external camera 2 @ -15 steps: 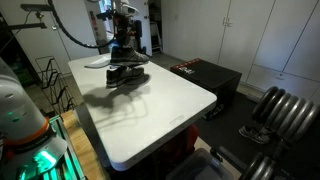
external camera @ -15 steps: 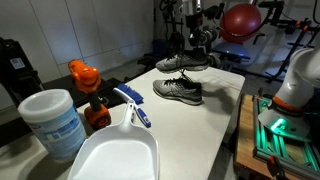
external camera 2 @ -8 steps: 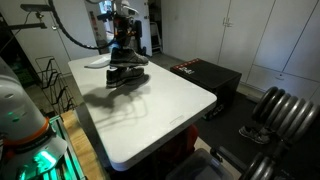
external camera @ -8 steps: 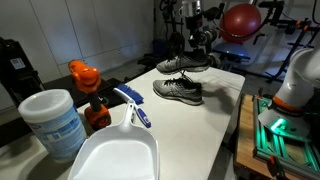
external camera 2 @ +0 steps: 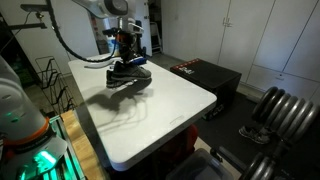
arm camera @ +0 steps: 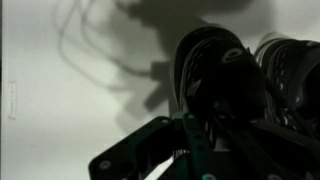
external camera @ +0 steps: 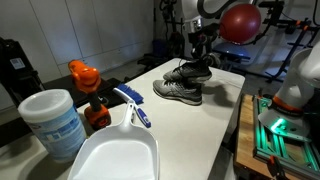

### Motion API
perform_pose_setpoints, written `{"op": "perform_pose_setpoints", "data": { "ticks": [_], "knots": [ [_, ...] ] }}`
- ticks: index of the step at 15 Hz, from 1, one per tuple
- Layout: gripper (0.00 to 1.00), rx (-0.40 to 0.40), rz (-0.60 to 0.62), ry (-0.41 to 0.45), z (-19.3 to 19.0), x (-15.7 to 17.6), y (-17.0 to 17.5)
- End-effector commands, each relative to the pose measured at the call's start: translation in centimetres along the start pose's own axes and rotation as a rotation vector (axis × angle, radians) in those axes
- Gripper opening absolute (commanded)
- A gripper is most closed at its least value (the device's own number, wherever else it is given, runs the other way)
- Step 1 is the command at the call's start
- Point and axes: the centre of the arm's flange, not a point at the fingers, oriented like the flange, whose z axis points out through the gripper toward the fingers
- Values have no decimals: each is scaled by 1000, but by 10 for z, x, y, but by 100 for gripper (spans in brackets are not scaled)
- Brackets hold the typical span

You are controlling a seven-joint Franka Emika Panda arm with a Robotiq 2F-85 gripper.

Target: Pick up the top sneaker and put it on the table, pick up the left sneaker and put it on top of the right sneaker

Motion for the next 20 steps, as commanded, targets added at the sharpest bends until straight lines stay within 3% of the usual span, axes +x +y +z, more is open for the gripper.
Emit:
{"op": "perform_pose_setpoints", "data": {
  "ticks": [1,7,13,14,16,20],
  "knots": [
    [2,-5,29,66,27,2,3],
    [2,5,104,111,57,14,4],
    [3,-49,213,25,86,20,12],
    [34,-50,254,21,87,21,14],
    [35,5,283,25,78,22,16],
    [63,85,330,17,56,17,13]
  ]
}}
